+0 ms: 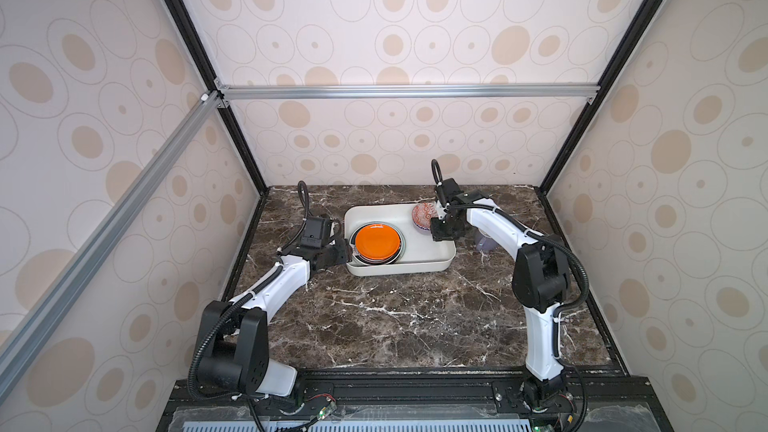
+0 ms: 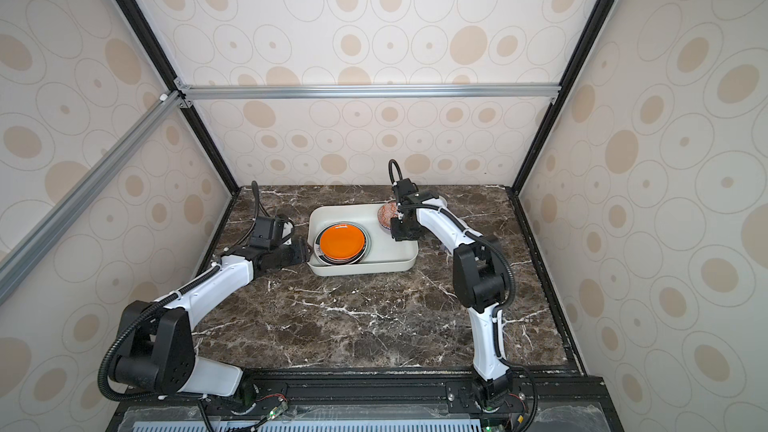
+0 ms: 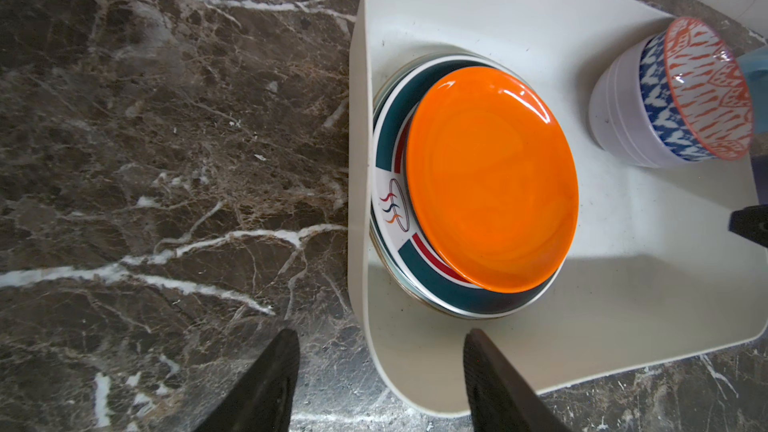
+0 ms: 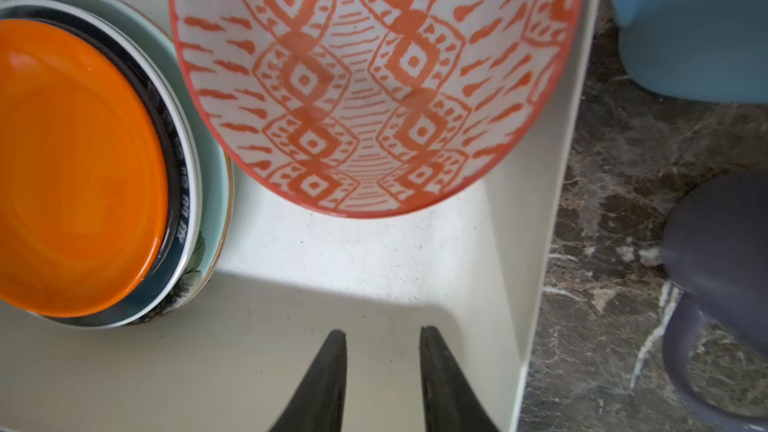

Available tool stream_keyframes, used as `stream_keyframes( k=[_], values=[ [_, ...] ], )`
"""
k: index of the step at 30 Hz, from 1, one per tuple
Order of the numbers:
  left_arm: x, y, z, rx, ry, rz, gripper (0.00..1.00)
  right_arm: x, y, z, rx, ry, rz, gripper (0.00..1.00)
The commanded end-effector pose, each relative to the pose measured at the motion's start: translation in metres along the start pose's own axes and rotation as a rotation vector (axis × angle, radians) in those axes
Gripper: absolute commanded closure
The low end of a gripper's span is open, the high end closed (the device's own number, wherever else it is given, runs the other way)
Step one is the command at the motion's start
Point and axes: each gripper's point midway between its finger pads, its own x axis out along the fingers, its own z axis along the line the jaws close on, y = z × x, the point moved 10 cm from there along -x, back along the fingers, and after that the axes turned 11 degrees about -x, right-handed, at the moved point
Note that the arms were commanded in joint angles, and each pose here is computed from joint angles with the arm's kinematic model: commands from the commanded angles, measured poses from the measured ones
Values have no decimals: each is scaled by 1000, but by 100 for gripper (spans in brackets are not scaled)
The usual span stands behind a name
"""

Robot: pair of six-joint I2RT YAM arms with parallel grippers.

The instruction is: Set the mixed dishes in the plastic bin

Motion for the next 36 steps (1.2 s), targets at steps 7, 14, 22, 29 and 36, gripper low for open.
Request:
stream_keyframes(
  k=[7, 14, 22, 29, 36],
  values=[
    [-2, -4, -2, 2, 27, -15, 37, 21, -14, -4, -50, 109, 69, 67],
    [2, -4, 0, 6, 8, 0, 37, 38, -24, -8, -86, 180, 86, 67],
    [7, -2, 2, 4, -10, 11, 38, 52, -35, -4, -144, 191, 72, 66],
    [10, -2, 3, 4, -21, 24, 39, 63, -45, 0, -161, 162, 63, 65],
    [10, -2, 3, 7, -21, 28, 39, 45, -46, 9, -166, 135, 58, 61]
  ],
)
